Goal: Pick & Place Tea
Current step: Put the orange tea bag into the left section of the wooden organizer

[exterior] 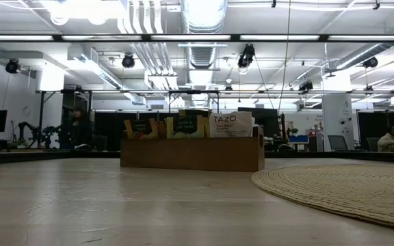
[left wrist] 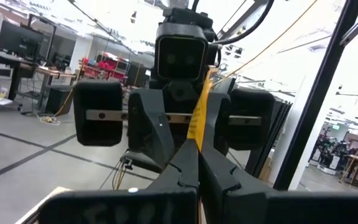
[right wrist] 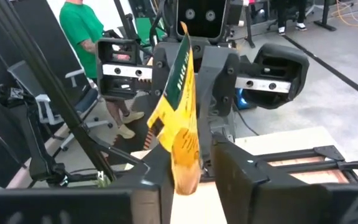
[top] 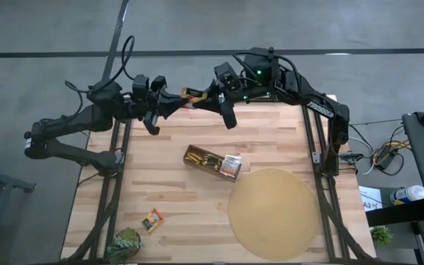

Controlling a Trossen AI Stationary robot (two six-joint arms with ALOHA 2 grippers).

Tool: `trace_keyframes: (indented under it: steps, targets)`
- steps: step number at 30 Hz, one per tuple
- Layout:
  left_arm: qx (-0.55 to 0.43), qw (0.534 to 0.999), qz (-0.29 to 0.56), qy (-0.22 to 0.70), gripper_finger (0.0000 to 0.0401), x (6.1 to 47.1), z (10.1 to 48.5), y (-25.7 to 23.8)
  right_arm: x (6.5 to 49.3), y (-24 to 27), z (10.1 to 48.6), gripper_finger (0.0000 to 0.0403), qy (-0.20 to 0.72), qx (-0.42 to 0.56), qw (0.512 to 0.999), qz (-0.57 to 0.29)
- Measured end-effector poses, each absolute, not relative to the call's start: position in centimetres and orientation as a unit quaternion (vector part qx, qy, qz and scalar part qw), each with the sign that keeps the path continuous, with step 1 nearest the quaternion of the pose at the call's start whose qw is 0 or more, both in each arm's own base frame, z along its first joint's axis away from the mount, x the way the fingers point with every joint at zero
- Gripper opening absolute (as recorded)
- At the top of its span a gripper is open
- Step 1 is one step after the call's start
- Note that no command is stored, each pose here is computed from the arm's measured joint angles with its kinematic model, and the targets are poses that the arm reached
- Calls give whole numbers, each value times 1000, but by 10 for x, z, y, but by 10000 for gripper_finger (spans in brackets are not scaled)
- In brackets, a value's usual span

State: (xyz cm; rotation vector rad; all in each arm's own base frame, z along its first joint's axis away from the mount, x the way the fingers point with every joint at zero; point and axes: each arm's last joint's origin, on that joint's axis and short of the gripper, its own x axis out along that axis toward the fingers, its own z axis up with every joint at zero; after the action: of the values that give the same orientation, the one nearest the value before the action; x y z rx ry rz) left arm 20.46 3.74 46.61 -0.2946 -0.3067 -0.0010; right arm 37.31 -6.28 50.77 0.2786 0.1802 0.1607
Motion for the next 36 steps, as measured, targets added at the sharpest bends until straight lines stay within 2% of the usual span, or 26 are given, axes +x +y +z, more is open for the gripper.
trace_keyframes:
  steps: [10,21,28,32,36]
  targets:
    - [-128,975,-4,-181,0,203,472,37,374,-63,506,64,95,140,982,79]
    - [-125,973,-5,-193,0,199,474,36,376,-63,495,74,127,149,978,75]
    - [-136,981,4,-137,0,198,465,36,381,-64,481,75,157,157,973,71]
    - [-133,983,7,-123,0,197,463,36,380,-64,483,98,153,154,973,72]
    - [-121,985,16,-120,0,191,464,35,379,-64,484,141,154,154,973,72]
